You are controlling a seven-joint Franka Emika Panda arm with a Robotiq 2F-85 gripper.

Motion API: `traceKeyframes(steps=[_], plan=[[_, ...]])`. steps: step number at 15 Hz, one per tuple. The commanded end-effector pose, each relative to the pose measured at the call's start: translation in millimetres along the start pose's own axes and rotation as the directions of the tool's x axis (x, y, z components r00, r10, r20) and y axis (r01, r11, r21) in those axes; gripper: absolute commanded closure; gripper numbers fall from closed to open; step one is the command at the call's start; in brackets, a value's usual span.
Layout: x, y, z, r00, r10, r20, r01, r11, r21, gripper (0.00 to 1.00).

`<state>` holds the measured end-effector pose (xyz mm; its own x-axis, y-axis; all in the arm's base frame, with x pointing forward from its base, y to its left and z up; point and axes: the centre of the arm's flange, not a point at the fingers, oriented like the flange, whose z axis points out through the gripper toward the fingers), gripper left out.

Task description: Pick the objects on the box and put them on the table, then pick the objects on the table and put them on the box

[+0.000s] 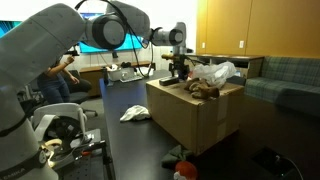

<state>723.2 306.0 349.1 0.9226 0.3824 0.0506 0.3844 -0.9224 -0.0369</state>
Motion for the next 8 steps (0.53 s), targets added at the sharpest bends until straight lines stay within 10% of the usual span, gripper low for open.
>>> traceKeyframes(steps=[1, 6, 8], plan=[[-23.4, 4.6, 1.3, 1.0, 0.02, -0.014, -0.02, 1.0, -0.018, 0.0], [-23.4, 7.1, 1.4, 1.0, 0.02, -0.016, -0.02, 0.999, -0.028, 0.44], [-23.3, 7.8, -3.4, 1.0, 0.019, -0.02, -0.019, 1.0, -0.025, 0.26]])
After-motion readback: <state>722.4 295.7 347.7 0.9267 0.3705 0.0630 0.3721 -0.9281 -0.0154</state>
